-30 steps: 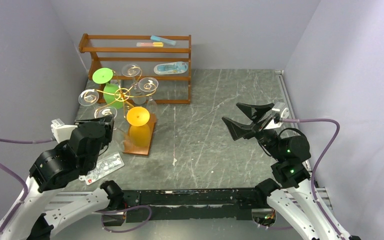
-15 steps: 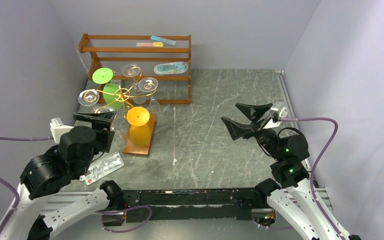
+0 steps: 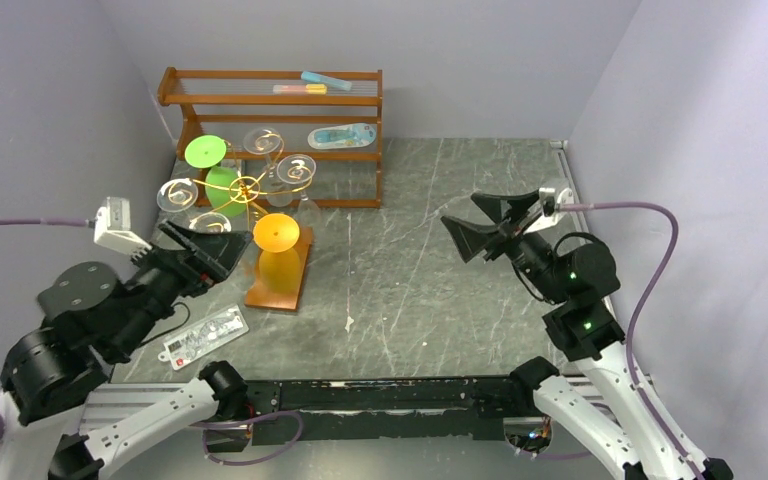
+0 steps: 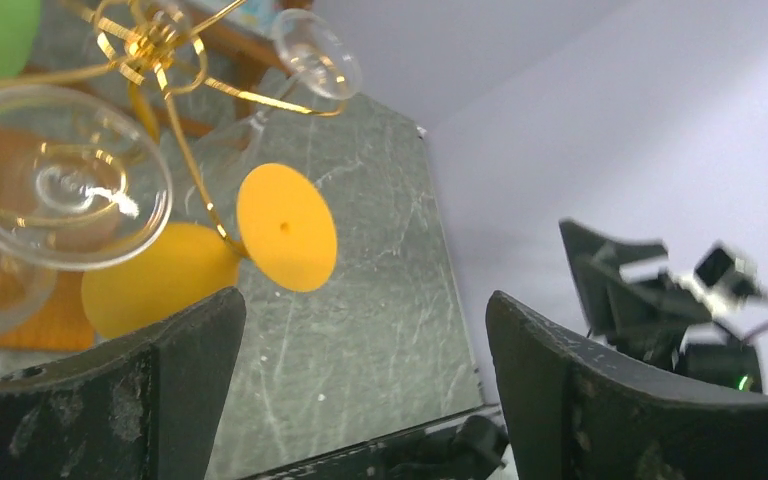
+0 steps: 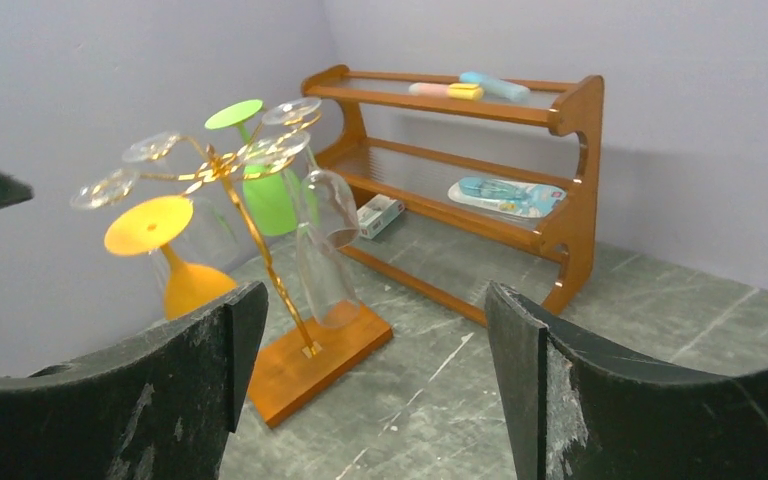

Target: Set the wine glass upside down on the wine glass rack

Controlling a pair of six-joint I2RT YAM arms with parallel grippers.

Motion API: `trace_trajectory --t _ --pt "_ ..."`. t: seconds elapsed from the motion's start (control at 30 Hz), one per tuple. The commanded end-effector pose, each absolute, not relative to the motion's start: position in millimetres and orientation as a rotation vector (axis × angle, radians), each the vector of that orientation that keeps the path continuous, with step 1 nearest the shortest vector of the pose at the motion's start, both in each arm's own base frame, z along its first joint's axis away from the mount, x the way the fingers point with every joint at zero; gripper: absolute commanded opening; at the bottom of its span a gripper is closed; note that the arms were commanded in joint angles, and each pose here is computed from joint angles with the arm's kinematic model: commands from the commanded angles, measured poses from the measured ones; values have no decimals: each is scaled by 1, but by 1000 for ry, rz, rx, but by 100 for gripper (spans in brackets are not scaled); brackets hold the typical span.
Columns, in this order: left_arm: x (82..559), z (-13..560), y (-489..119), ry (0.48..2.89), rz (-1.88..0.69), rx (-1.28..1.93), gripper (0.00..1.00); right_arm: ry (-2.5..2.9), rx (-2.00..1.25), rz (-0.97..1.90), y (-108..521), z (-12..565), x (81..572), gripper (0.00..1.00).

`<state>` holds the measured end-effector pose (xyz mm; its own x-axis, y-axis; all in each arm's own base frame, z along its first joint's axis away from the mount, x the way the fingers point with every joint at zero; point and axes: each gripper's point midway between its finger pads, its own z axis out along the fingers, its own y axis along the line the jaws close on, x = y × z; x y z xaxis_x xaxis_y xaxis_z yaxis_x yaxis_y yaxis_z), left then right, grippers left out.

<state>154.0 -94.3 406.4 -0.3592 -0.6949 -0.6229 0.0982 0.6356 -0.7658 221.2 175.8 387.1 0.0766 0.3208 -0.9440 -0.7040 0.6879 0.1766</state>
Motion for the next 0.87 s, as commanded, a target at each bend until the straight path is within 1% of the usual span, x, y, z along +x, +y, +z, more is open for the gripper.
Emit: trace_trajectory --t 0.0,0.1,0.23,0.3,0.53,0.83 --pt "133 458 -89 1587 -867 -116 93 1436 -237 750 163 391 234 85" --pt "134 470 -58 1565 -683 -93 94 1588 -204 661 153 375 243 86" --pt "133 485 2 1548 -386 -149 96 1748 -95 537 134 357 251 86" --pt "128 488 25 1534 -294 -177 96 1781 -48 483 123 354 252 87" --pt "104 493 72 1478 -199 -236 97 1718 -32 412 101 375 239 90" --pt "103 486 77 1505 -156 -230 97 1702 -52 393 97 384 235 90"
